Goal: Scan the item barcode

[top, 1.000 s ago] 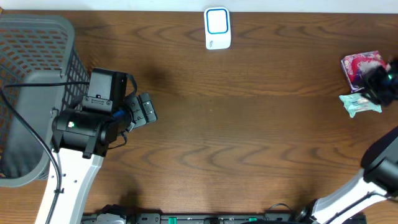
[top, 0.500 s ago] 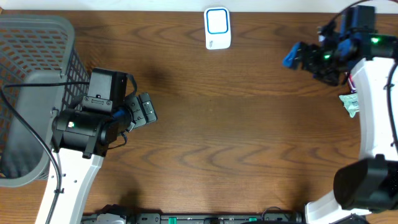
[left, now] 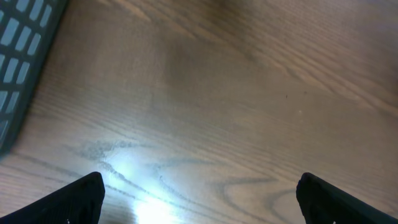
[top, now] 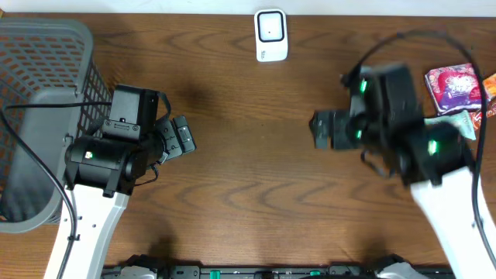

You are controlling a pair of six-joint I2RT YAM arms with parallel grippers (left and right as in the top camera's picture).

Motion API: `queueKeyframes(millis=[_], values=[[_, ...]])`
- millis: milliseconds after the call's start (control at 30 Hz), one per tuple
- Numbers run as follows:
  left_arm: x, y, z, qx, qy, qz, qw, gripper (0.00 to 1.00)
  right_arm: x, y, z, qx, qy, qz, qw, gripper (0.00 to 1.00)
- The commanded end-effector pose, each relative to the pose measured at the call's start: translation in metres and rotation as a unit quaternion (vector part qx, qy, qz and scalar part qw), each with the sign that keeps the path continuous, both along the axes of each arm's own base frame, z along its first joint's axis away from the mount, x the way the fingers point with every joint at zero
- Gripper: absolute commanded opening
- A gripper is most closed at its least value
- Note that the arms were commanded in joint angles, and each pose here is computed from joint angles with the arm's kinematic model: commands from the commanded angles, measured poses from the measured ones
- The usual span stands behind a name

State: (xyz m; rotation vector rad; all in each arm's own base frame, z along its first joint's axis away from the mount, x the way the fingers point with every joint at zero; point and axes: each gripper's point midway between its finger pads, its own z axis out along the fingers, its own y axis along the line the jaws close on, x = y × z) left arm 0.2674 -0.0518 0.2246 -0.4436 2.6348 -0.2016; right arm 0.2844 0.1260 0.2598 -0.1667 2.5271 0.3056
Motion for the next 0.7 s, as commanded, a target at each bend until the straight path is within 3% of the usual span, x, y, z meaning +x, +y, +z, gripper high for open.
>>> queueKeyframes(millis=[0,200,667], values=[[-0.001,0.003,-0.002,0.006,0.004,0.002,1.0,0.98,-0.016,-0.001,-0.019,-0.022,-0.02,0.007,1.0,0.99],[-0.001,0.003,-0.002,0.006,0.004,0.002,1.0,0.98,-0.031,0.001,-0.042,-0.024,-0.013,0.024,0.999,0.99],[-0.001,0.003,-0.002,0.006,0.004,0.001,1.0,0.98,-0.031,0.001,-0.051,-0.032,0.003,0.024,0.999,0.99]])
